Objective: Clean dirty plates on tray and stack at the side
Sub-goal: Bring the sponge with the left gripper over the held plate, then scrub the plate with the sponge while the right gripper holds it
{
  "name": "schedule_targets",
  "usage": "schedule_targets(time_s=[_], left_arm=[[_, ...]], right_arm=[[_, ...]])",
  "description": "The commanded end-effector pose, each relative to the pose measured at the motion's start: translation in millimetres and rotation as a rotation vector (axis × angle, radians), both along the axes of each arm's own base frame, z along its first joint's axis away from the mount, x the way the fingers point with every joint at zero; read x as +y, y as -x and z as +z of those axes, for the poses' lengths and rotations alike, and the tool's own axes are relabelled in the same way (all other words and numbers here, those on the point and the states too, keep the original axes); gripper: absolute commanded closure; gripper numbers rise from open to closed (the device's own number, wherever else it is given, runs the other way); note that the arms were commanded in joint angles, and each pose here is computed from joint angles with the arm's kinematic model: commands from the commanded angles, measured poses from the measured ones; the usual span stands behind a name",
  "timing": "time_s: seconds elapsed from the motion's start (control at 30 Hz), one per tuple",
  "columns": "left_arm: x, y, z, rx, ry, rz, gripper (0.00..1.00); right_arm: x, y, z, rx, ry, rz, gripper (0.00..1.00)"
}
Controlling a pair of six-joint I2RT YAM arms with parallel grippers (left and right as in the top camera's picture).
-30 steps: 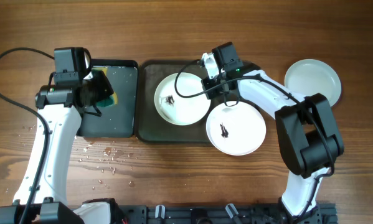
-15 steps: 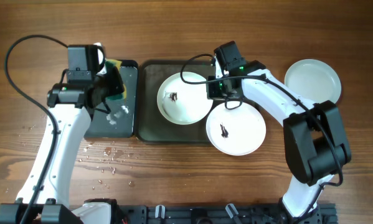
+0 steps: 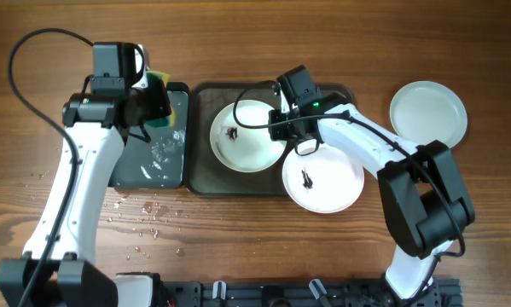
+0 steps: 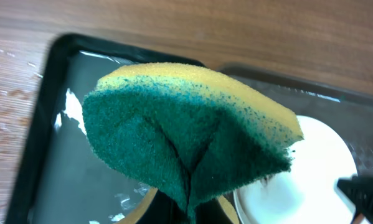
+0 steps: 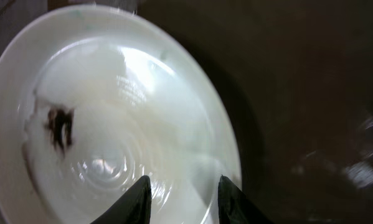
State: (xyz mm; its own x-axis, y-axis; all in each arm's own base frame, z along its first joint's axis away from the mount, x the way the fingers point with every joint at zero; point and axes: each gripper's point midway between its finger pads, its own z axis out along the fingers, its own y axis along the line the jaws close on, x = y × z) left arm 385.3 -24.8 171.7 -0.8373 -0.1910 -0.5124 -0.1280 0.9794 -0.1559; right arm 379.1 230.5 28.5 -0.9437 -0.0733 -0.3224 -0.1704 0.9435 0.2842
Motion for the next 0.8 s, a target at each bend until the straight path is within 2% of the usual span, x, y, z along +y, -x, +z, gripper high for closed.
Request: schedule_targets(time_s=[0.0,0.13,0.3,0.4,0.53,0.67,0.77], left_arm=[[-25.3,-5.9,2.9,-0.009,0.085,-0.05,0.96],[-60.5,-13.4,13.4,-0.05,0.203,-0.076,0.96],[-100.5,-7.4,9.2,-0.027,0.243,-0.117,0.96],[-125.5,-2.8,-4.7,0.011,0.242,-0.169,0.96],[-139.3,-5.2,-36.8,0.085,0.233,-0.123,0.96],[-146.7,-11.1,-54.4,0.103,0.229,-0.132,0.96],[-147.4,-13.3,-64.3,0.119,0.224,-0.13,0.96]], right_arm=[[-12.7,-21.1,10.6,-0.118,0.055,0.026,0.64],[-12.1,-24.6,14.9,-0.137,0.054,0.038,0.64],[-18.8,-20.8,11.4,-0.109,0.068,0.03,0.66],[-25.8,-19.4,9.0,-0.09,0.077,0.018,0.66],[-34.2,-14.4,2.3,-0.058,0.098,0.005,0.66],[-38.3,-5.0,-2.3,-0.018,0.116,0.009,0.76],[-38.9,-2.3,-3.3,-0.006,0.117,0.011,0.77]])
